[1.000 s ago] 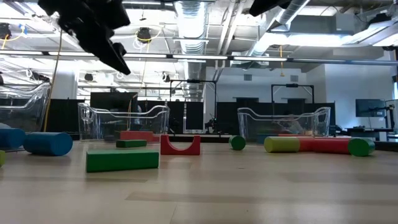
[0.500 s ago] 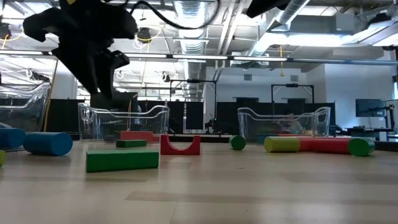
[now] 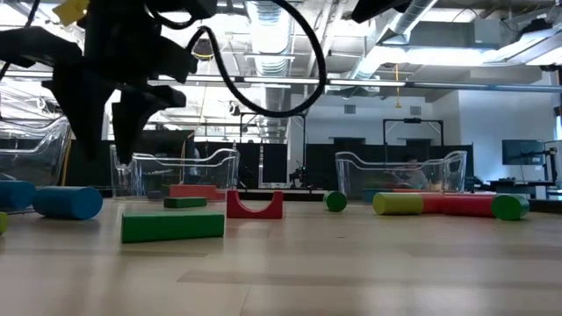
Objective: Sort blocks by size
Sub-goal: Put the blue cylindrical block into the bottom left transparent bin
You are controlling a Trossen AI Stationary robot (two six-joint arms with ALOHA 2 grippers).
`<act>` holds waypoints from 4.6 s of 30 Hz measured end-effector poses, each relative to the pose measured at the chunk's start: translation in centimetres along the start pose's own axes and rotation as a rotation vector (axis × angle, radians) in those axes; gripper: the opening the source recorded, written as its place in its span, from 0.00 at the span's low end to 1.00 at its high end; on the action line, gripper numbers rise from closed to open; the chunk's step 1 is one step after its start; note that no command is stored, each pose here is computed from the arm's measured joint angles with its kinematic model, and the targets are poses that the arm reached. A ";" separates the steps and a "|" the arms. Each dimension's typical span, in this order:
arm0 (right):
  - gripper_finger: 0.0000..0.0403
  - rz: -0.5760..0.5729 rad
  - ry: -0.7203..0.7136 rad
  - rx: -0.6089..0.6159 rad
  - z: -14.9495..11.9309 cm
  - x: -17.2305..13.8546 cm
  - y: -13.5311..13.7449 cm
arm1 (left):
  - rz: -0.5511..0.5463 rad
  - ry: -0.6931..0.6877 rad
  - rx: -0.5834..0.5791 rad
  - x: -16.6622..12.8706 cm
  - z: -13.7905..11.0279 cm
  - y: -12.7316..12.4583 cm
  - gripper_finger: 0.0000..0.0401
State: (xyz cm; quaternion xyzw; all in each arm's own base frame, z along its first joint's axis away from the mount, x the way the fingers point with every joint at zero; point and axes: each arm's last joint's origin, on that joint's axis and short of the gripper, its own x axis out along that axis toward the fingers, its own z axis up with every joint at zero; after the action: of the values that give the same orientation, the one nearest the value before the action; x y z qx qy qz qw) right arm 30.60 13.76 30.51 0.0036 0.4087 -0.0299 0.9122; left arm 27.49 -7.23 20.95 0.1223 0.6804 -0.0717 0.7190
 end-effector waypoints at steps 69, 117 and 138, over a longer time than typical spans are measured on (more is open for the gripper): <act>0.49 0.024 -0.001 -0.021 -0.5 -0.4 1.2 | -0.007 -0.051 0.074 2.0 3.2 0.1 0.32; 0.37 -0.186 0.015 -0.006 -2.2 -1.9 1.6 | 0.221 -0.575 0.041 -17.0 -0.1 2.0 0.33; 0.37 -0.187 0.016 -0.005 -2.2 -1.9 1.5 | 0.176 -0.678 -0.045 -20.8 -6.0 0.2 0.33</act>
State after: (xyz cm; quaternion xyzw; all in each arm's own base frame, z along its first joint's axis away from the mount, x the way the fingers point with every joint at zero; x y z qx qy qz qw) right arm 27.79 15.45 30.38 -0.0367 0.4145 -0.1138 0.9021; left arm 20.48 -6.73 41.43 0.1341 0.3914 -0.0310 0.9099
